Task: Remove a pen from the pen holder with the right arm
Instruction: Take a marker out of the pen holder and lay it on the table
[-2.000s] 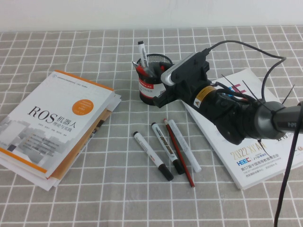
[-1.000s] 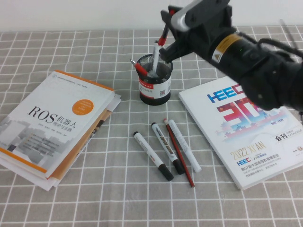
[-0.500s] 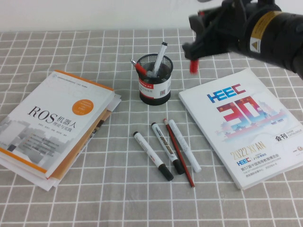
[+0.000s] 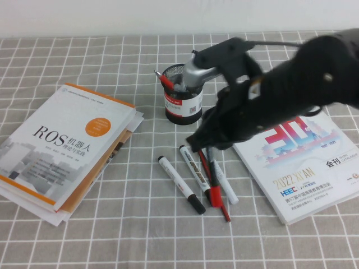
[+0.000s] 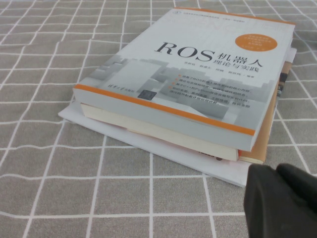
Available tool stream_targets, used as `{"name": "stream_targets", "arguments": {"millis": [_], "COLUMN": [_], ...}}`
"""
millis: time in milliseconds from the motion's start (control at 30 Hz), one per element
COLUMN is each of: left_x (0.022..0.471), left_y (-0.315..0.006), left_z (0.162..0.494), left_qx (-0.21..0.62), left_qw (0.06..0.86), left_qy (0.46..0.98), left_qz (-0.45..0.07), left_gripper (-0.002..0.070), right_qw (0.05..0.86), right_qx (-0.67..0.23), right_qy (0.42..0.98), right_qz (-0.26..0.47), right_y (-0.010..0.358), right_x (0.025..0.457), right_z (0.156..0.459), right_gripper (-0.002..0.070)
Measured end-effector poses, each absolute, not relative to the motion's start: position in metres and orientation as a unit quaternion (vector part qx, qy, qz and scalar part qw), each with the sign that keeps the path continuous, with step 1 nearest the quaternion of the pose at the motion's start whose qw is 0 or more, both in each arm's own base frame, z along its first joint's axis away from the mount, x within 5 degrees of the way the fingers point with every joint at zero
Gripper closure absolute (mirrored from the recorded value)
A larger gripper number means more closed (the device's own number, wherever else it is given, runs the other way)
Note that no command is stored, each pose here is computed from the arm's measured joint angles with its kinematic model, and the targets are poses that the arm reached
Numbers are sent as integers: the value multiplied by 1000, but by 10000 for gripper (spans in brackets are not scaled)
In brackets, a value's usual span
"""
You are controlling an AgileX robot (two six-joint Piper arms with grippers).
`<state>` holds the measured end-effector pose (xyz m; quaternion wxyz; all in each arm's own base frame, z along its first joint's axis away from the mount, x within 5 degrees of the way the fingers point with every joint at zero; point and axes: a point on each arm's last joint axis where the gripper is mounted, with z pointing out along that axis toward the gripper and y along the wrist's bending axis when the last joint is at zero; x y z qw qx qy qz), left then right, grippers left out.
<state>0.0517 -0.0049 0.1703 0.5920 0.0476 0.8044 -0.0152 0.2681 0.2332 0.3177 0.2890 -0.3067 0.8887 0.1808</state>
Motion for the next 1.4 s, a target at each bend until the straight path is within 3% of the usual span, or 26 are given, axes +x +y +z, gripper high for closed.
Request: {"name": "stream_targets", "arguments": {"millis": [200,600,1067,1167,1400], "left_x": [52,52,52,52,52], "left_y": [-5,-5,-5,-5,-5], "left_z": [170,170,170,170,170], "left_qx": [48,48,48,48,48], "left_qw": [592,592,592,592,592], "left_qy": [804,804,804,804,804], "left_qz": [-15,-15,-15,-15,-15], "left_gripper": [678,678,678,678,678], "right_qw": [218,166,151,157,163], "right_qx": [-343,-385,-362,-356,-348], "right_qy": [891,879,889,890,893], "right_qz": [201,226,237,237,233], "right_y": [270,332,349,347,340], "right_x": [298,360,383,386,393], "right_z": [297,242,195,196,196], "right_gripper": [636,636,635,606,457]}}
